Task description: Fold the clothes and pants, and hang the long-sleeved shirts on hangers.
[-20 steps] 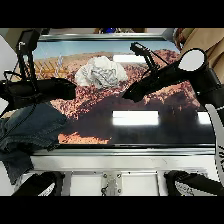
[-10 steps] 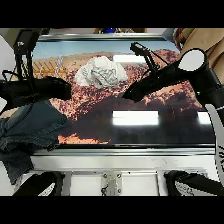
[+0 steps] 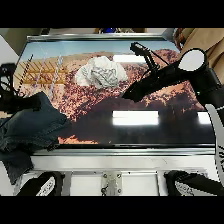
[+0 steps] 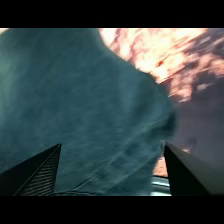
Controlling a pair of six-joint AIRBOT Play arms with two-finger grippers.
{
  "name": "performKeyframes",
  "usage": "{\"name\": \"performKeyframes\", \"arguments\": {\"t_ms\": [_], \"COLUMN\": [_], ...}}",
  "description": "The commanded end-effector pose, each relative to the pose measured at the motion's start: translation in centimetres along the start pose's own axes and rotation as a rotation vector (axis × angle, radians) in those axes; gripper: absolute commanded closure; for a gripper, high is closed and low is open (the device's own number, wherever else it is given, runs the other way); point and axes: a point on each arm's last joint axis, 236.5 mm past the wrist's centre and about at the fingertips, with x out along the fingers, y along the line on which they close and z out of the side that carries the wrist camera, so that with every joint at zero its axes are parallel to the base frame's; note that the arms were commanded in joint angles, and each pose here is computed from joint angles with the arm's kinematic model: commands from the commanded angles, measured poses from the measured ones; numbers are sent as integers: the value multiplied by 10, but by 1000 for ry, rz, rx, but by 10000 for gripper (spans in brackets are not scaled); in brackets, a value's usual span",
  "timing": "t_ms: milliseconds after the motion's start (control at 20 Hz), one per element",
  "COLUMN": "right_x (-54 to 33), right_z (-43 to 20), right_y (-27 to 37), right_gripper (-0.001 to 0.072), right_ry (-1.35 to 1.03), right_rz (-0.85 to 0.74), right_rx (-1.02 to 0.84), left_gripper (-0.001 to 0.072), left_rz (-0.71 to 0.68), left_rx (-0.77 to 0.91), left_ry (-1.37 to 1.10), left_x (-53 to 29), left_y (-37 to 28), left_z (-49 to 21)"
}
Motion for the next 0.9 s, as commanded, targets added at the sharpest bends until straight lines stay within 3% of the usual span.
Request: {"name": "performKeyframes", "arguments": {"t_ms": [0,350,400,500,550,850], "right_x": [0,0,0,0,0,0], "right_z": [0,0,0,0,0,10], "right_y": [0,0,0,0,0,17], "right_gripper": [677,676,676,677,677,676], "right_ry": [1,1,1,1,1,-40], "right_rz": [1,1,1,1,1,74], "right_rx": [0,0,0,0,0,18], "left_gripper": [-3,-1,61,623,687,687], "left_rz": [68,59,60,61,58,11], "left_rx": [-162,-219,-219,-219,-219,-84], "left_ry": [164,310,313,304,286,31], "left_x": [77,135,136,132,126,1], "left_y": [60,75,75,76,75,23], "left_z": [-44,-73,-73,-72,-69,-33]}}
